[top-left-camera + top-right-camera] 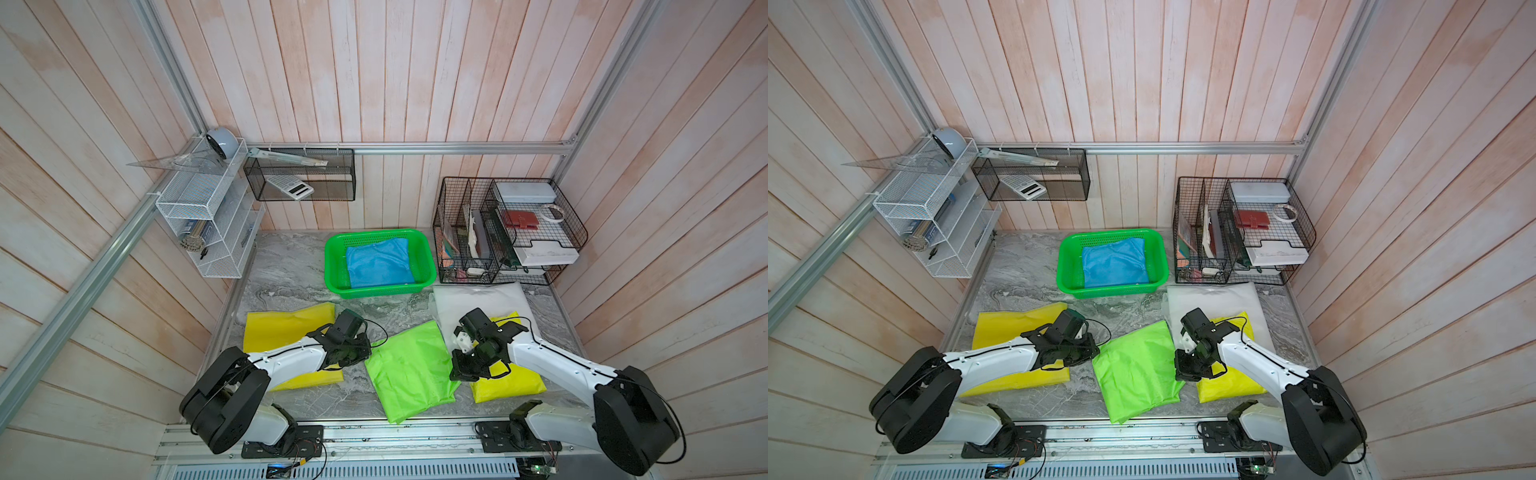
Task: Put the folded raincoat in the basket
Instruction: Pick up the raincoat from the center of the board.
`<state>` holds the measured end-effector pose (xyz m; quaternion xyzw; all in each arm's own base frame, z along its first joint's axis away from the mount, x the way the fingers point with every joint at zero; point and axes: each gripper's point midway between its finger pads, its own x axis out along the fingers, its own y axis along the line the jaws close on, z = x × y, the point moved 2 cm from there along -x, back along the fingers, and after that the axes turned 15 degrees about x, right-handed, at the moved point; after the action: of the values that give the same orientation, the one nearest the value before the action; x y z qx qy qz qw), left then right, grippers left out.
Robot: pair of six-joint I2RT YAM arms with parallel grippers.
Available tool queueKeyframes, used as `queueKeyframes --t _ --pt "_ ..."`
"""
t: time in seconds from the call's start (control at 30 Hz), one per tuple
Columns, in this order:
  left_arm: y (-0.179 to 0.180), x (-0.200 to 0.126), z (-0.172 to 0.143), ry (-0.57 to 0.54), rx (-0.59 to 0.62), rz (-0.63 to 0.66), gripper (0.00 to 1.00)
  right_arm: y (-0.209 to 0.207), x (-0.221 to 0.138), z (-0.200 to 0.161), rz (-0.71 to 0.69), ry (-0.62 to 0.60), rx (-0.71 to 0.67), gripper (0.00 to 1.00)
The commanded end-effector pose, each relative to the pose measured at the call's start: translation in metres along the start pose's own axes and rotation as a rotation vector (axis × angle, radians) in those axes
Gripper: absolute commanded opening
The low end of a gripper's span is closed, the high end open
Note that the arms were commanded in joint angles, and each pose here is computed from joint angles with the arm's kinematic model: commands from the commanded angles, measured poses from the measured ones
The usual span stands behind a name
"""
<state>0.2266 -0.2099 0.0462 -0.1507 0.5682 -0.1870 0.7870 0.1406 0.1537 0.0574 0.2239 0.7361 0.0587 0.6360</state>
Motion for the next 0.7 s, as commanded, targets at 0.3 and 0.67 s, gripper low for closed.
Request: queueKeyframes --t 0.3,0.67 --pt "-0.007 -0.030 0.025 -0.065 0.067 0.087 0.00 0.020 -0.010 -0.001 0.119 -0.010 -0.007 0.00" --pt "-0.045 -0.128 0.120 -0.252 0.159 0.150 0.00 0.096 -0.087 0.020 0.326 -0.155 -0.077 0.00"
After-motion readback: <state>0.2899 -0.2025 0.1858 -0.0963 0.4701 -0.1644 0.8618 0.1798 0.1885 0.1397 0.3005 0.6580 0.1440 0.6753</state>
